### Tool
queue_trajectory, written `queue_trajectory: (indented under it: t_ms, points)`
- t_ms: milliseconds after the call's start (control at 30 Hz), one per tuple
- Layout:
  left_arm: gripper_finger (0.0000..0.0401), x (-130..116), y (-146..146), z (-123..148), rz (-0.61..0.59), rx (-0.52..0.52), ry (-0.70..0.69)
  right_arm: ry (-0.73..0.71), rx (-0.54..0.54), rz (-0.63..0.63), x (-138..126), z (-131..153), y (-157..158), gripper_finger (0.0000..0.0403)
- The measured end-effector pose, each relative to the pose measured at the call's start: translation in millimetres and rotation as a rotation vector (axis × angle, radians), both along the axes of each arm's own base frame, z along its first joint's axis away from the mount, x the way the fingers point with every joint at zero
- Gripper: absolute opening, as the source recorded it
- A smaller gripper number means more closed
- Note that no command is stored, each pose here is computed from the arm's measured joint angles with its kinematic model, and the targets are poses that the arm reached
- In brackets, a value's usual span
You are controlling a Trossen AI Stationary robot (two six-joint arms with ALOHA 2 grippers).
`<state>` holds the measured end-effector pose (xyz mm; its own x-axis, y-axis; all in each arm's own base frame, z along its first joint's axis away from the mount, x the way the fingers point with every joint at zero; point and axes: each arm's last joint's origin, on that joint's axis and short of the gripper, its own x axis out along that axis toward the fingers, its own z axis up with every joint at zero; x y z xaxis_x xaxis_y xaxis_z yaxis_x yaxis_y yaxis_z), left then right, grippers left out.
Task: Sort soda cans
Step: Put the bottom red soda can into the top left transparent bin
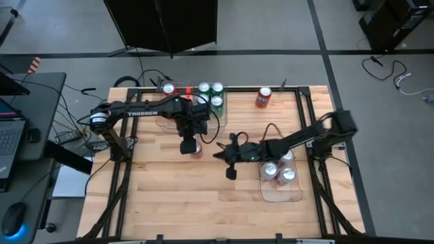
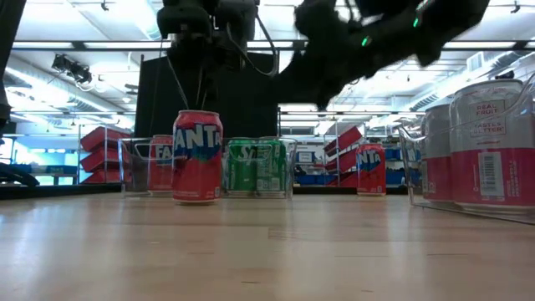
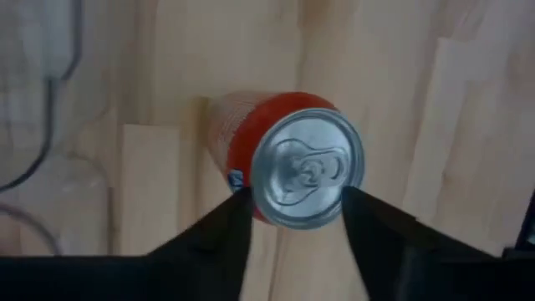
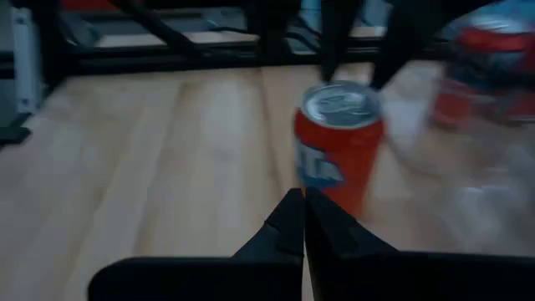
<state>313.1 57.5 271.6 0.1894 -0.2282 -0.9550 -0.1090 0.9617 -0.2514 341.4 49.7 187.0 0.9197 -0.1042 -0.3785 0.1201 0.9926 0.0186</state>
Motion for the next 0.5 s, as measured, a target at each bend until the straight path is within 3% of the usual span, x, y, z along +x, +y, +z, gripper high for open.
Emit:
queue_trajectory:
  t_ms: [167, 300, 400, 500]
  points:
    - [0.0089, 1.4, -7.1, 0.1, -0.047, 0.002, -0.009, -0.047, 0.019, 0.029, 21.0, -33.5, 4.0, 0.0]
    - [0.0021, 1.9, -11.4, 0.2, -0.076, 0.003, -0.012, -0.076, 0.027, 0.024, 37.5, -41.7, 5.5, 0.0]
    - [0.0006, 0.1, -12.4, -0.1, -0.081, 0.016, 0.009, -0.08, 0.026, 0.02, 48.4, -43.7, 3.8, 0.0]
    - [0.0021, -1.5, -11.6, -0.2, -0.082, 0.041, 0.027, -0.091, 0.033, 0.022, 56.9, -42.4, -0.1, 0.0]
